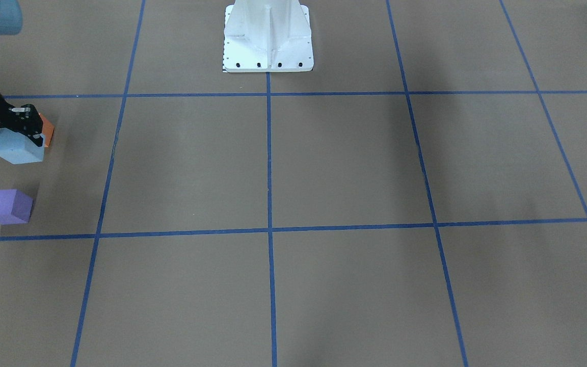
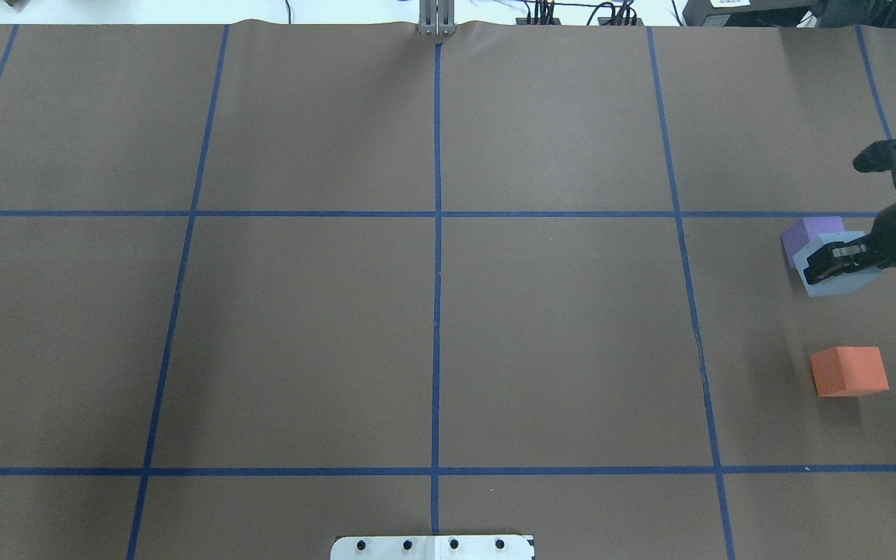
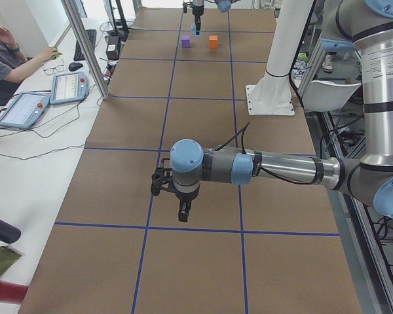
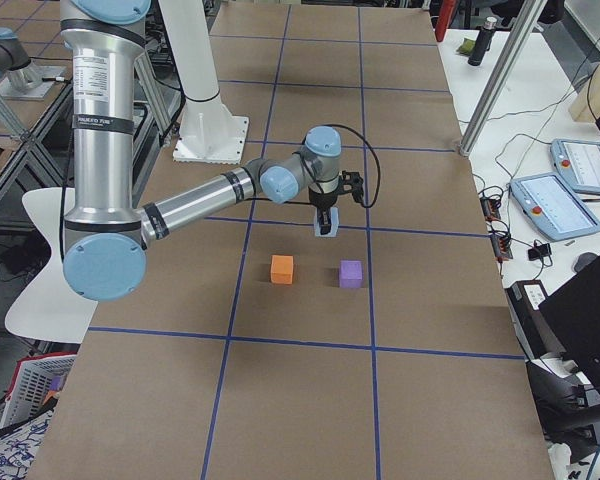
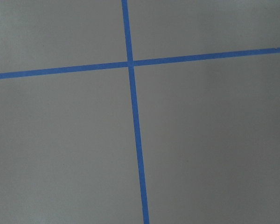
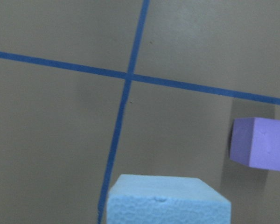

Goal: Place blue block between orange and purple blocks
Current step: 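Carry the light-blue cube toward the gap between purple and orange cubes, then lower the light-blue cube between the cubes, open and lift the right gripper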

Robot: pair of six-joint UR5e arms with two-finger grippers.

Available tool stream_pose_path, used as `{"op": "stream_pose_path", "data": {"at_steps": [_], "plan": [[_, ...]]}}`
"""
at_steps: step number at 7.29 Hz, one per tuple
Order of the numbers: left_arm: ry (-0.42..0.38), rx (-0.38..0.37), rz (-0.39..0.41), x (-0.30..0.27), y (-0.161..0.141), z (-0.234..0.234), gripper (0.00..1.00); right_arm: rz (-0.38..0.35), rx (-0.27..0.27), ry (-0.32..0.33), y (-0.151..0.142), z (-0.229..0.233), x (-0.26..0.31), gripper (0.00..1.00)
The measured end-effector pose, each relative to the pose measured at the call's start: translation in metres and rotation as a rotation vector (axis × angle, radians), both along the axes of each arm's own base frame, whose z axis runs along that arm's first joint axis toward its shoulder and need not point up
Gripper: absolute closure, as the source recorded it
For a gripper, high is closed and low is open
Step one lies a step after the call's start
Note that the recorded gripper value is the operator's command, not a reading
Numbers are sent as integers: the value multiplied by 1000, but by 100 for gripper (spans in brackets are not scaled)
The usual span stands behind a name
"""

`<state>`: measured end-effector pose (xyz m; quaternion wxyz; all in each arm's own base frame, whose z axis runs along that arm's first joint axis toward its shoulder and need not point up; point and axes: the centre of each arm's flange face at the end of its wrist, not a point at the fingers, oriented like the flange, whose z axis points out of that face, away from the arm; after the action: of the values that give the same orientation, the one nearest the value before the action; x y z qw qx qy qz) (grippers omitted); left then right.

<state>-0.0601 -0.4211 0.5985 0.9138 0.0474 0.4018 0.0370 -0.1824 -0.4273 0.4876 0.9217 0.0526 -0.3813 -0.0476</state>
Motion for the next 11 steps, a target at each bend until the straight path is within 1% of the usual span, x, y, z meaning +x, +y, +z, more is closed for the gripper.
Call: {"op": "stream_pose_path", "data": {"at_steps": [1, 3, 4, 5, 6, 7, 10, 11], "plan": [[0, 1, 0, 0, 0, 0, 0, 21, -3, -14, 7, 32, 6, 83], [0, 1, 1, 0, 0, 0, 0, 97, -23, -52, 7, 84, 6, 82], [0, 1, 1, 0, 0, 0, 0, 124, -31, -59, 6, 102, 3, 75], [0, 1, 1, 0, 0, 0, 0, 149, -36, -48, 8, 112, -7, 62], [0, 2, 1, 0, -1, 0, 0, 165, -31, -20, 13, 118, -23, 29], [-1, 2, 1, 0, -1, -1, 0, 173, -19, -1, 17, 120, -36, 1], [-1, 2, 1, 0, -1, -1, 0, 151, 38, -7, 23, 114, -40, 1], [0, 2, 1, 0, -1, -1, 0, 131, 43, -23, 22, 105, -32, 0]]}}
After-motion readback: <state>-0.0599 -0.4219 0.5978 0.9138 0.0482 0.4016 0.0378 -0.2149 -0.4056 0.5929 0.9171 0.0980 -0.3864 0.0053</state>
